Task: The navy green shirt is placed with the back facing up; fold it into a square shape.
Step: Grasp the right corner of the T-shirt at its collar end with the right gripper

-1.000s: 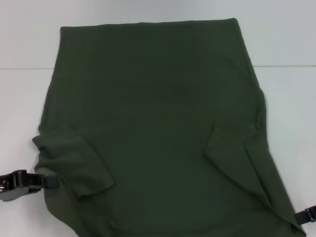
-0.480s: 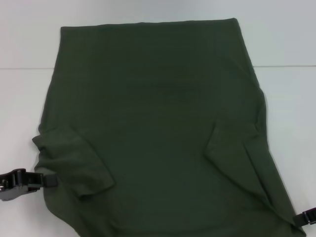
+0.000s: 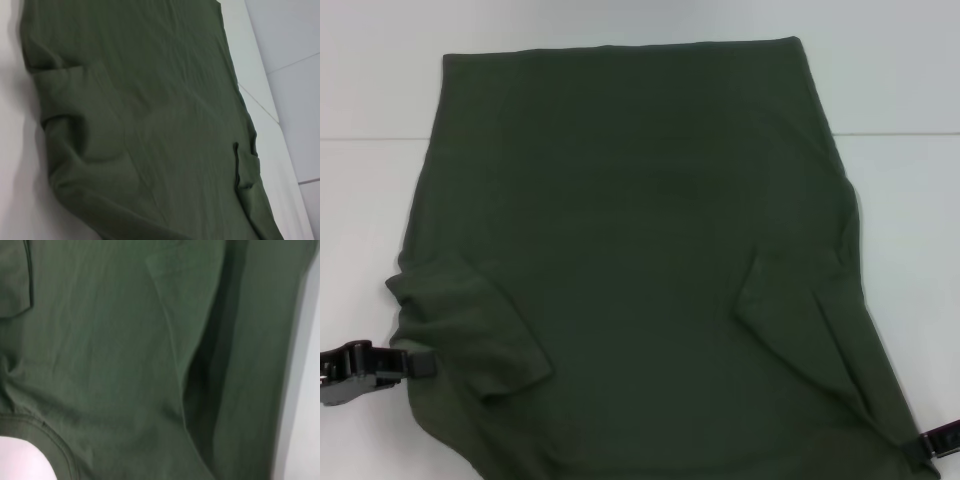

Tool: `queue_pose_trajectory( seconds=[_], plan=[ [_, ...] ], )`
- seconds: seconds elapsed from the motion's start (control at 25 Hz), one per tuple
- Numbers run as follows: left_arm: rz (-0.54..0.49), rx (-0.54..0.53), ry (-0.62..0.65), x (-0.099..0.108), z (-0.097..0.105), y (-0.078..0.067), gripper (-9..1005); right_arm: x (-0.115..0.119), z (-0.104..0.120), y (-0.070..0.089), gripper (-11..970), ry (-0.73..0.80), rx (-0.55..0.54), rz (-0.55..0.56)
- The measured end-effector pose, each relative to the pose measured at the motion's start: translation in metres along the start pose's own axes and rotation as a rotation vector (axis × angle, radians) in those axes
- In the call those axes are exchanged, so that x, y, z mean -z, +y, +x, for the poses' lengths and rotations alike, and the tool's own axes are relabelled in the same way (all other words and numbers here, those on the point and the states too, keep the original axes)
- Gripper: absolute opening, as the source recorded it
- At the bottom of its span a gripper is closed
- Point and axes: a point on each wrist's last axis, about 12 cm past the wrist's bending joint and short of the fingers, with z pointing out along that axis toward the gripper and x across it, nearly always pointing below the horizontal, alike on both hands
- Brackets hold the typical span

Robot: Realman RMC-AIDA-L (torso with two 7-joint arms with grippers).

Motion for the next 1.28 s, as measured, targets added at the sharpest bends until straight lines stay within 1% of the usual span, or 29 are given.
queue_pose_trajectory(
  seconds=[0.4,0.64,0.96,1.28],
  plan=[
    [-0.002,-0.002,-0.002,0.000,-0.001,0.000,36,-0.008,-0.004,0.006,673,0.019,0.015,-0.005],
    [-0.005,-0.004,-0.004,0.000,-0.002,0.000,36,-0.018,-0.010,0.015,671,0.027,0.037,-0.025],
    [-0.005,0.000,-0.005,-0.001,-0.002,0.000,36,-0.021,-0.021,0.026,629,0.001,0.070,-0.071],
    [-0.002,-0.001,-0.005,-0.002,-0.003,0.000,37,-0.023,-0.020,0.026,588,0.011,0.074,-0.068]
  ],
)
